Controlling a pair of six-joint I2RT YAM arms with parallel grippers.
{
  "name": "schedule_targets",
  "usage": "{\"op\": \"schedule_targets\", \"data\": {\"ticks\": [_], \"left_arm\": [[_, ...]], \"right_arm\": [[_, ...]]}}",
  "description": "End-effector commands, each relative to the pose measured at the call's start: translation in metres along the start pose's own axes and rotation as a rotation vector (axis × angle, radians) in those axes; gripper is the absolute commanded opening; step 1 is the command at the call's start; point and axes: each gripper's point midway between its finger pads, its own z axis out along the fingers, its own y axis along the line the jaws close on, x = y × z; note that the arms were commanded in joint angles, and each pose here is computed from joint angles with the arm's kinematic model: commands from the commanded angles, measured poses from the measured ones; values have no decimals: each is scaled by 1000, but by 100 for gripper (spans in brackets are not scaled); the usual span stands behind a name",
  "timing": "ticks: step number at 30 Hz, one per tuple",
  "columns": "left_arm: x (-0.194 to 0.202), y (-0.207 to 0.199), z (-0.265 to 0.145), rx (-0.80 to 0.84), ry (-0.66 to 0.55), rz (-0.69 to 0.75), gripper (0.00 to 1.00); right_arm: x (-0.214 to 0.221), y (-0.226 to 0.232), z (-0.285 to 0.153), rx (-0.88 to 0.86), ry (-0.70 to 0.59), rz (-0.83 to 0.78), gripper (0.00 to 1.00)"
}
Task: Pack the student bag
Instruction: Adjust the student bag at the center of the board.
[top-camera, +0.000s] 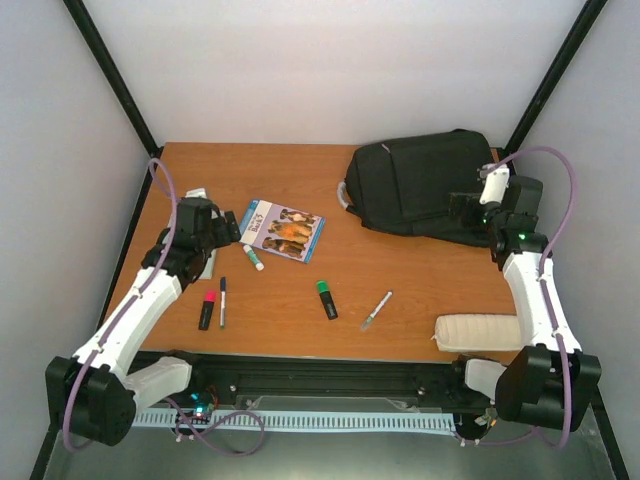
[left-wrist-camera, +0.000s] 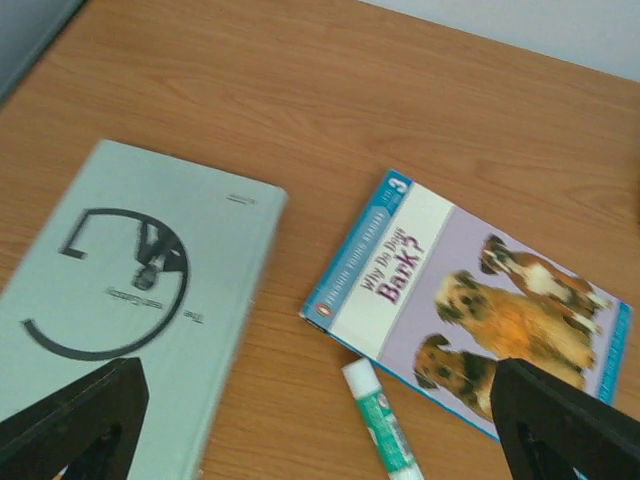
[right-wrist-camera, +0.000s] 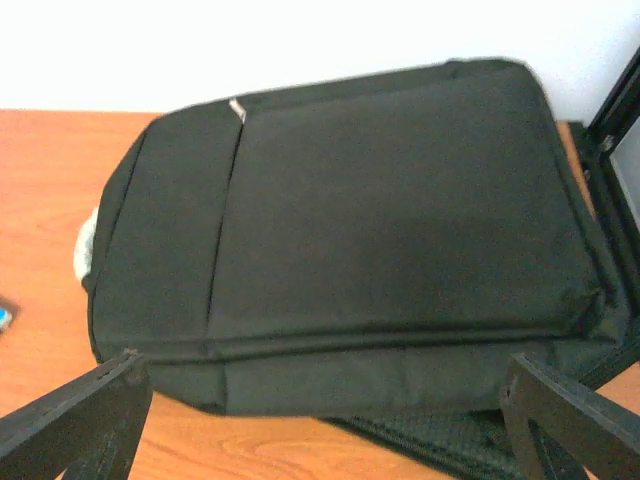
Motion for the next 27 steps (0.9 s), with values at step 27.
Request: {"op": "schedule_targets", "data": {"ticks": [27], "left_arm": [[9,-90,-16,591,114,-9,90]], "right_arm": [[71,199,124,-397,393,-691,67]]}}
